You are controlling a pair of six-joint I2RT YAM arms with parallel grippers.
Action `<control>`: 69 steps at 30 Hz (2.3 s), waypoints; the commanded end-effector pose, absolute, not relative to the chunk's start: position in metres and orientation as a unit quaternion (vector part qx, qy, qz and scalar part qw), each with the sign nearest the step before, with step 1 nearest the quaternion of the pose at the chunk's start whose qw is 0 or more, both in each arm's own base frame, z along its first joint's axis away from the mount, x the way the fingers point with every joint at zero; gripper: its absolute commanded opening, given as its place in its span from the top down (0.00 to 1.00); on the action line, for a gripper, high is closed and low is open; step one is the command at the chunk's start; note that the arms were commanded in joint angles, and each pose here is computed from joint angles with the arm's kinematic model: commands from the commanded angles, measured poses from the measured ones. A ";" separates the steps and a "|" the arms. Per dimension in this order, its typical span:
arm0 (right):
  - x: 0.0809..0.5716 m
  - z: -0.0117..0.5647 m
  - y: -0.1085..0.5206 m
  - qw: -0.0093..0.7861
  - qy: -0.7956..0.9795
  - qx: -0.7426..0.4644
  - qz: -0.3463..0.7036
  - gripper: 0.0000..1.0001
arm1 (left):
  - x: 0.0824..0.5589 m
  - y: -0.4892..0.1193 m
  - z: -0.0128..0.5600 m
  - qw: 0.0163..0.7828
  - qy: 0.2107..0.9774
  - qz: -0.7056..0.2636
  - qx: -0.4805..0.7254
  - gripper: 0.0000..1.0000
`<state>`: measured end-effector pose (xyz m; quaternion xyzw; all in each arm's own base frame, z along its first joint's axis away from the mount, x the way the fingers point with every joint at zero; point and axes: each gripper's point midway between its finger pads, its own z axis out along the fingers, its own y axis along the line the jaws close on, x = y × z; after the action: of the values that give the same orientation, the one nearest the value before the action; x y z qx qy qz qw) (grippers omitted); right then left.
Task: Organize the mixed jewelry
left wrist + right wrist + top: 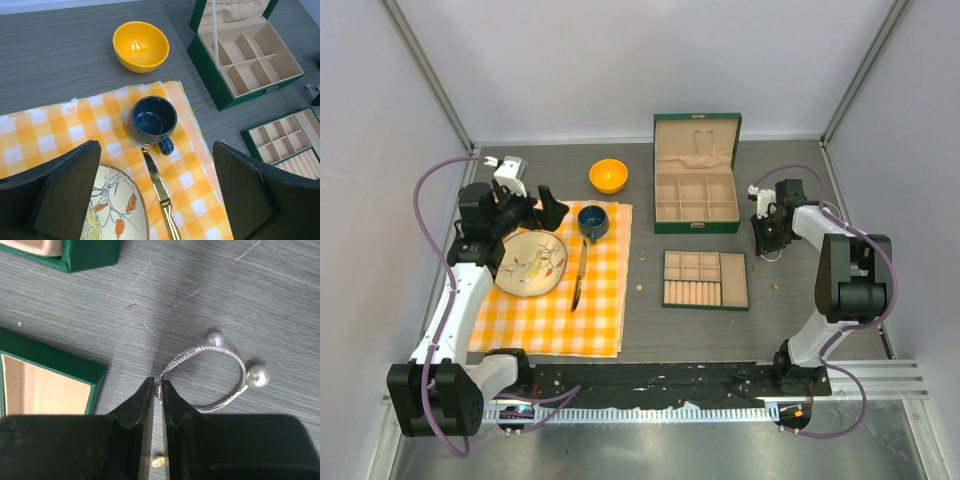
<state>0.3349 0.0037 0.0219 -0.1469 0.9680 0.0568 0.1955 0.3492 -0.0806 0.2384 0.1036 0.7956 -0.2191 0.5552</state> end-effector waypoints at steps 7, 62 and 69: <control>0.367 0.088 0.008 0.257 0.952 -0.156 0.058 0.95 | 0.351 -0.083 0.249 0.574 0.779 -0.224 0.118 0.00; 0.518 0.103 0.143 0.292 0.916 -0.275 0.019 0.99 | 0.352 -0.079 0.248 0.576 0.781 -0.216 0.109 0.00; 0.523 0.100 0.139 0.296 0.915 -0.276 0.005 0.99 | 0.352 -0.079 0.248 0.576 0.781 -0.216 0.109 0.00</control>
<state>0.5051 0.1339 0.0783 -0.2708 0.9284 0.0157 0.2539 0.3486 -0.0819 0.2364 0.1059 0.7946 -0.2224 0.5549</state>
